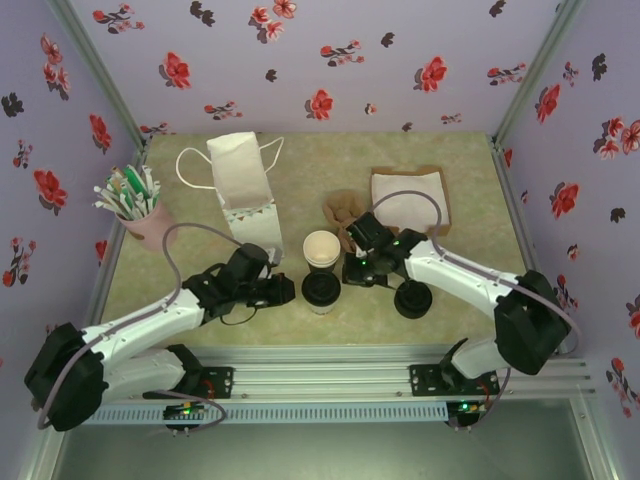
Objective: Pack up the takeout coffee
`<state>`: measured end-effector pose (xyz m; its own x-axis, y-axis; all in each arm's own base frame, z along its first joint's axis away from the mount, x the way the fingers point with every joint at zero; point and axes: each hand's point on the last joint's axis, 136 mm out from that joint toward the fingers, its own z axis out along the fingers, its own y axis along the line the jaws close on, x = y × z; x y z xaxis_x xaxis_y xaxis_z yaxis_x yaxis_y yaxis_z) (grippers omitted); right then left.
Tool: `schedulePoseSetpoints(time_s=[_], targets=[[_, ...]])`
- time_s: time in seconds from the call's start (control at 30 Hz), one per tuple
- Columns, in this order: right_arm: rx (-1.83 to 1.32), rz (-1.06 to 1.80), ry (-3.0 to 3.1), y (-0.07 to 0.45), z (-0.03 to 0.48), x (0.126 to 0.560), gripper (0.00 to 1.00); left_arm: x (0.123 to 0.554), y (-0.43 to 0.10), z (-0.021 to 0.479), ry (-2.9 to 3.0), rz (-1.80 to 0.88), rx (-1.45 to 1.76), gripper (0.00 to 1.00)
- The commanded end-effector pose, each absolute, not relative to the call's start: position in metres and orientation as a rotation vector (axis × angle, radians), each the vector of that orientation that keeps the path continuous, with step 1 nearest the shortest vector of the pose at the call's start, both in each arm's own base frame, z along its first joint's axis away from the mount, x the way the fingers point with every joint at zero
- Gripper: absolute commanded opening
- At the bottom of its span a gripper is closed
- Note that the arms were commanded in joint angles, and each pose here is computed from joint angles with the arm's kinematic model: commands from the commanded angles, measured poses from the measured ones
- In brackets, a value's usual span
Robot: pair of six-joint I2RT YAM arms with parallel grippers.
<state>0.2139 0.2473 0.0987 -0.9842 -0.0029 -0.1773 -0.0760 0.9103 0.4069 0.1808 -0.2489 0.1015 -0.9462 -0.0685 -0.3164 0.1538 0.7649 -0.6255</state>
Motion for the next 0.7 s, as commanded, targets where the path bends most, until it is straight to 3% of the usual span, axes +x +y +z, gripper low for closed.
schedulePoseSetpoints(time_s=[0.0, 0.67], targets=[[-0.062, 0.597, 2.862, 0.234, 0.117, 0.213, 0.14, 0.188, -0.258, 0.113, 2.603, -1.006, 0.111, 0.09], [-0.005, 0.589, 2.826, 0.206, 0.127, 0.191, 0.15, 0.165, -0.288, 0.117, 2.603, -1.081, 0.169, 0.08]])
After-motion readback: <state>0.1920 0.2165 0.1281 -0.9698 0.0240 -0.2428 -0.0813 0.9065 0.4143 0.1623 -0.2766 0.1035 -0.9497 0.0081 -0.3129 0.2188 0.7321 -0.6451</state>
